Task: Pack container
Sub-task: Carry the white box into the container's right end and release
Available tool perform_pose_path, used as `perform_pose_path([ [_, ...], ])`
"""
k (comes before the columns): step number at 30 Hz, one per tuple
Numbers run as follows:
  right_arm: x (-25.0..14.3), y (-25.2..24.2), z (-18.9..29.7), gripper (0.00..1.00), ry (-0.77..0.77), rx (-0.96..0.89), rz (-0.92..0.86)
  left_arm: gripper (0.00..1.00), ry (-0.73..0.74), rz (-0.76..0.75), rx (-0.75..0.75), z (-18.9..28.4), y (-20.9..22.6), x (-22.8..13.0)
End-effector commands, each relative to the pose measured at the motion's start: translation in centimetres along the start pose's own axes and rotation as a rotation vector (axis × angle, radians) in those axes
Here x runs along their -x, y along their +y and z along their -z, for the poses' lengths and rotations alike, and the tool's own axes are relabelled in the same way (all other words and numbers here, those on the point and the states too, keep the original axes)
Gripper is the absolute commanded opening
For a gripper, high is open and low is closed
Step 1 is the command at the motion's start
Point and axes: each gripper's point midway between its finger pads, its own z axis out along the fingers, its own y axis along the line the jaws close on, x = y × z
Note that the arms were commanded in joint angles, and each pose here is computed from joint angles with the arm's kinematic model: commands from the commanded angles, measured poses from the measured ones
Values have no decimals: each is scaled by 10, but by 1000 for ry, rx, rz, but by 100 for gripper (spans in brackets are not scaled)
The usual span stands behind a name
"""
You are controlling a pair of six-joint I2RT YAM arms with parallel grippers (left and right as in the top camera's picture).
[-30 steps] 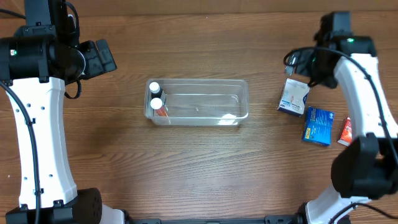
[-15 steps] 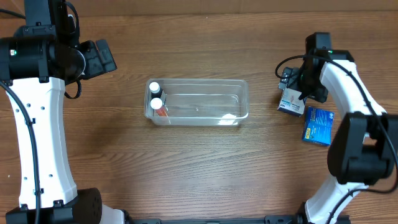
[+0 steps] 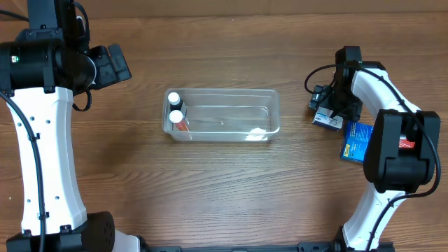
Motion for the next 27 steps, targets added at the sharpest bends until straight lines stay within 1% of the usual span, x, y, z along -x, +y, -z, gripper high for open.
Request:
perform_pose_path([
  [1, 0, 4, 0, 78, 1, 20, -1, 100, -8, -9, -15, 5, -2, -1],
  [3, 0, 5, 0, 75, 3, 28, -1, 100, -8, -9, -15, 5, -2, -1],
  [7, -1, 6, 2, 66, 6, 31, -1, 100, -8, -9, -14, 5, -2, -1],
  [10, -1, 9, 10, 65, 12, 51, 0, 100, -8, -9, -14, 5, -2, -1],
  [12, 0, 12, 21, 66, 5, 62, 4, 100, -8, -9, -14, 5, -2, -1],
  [15, 5, 17, 51, 69, -40, 78, 14, 100, -8, -9, -14, 5, -2, -1],
  [20, 0, 30, 122, 70, -162, 124, 56, 100, -8, -9, -14, 5, -2, -1],
  [23, -17, 48, 175, 70, -260, 172, 122, 100, -9, -9, -14, 5, -2, -1],
  [24, -30, 61, 198, 70, -304, 199, 179, 100, -9, -9, -14, 5, -2, -1],
  [27, -53, 85, 223, 70, -347, 241, 264, 100, -8, -9, -14, 5, -2, -1],
])
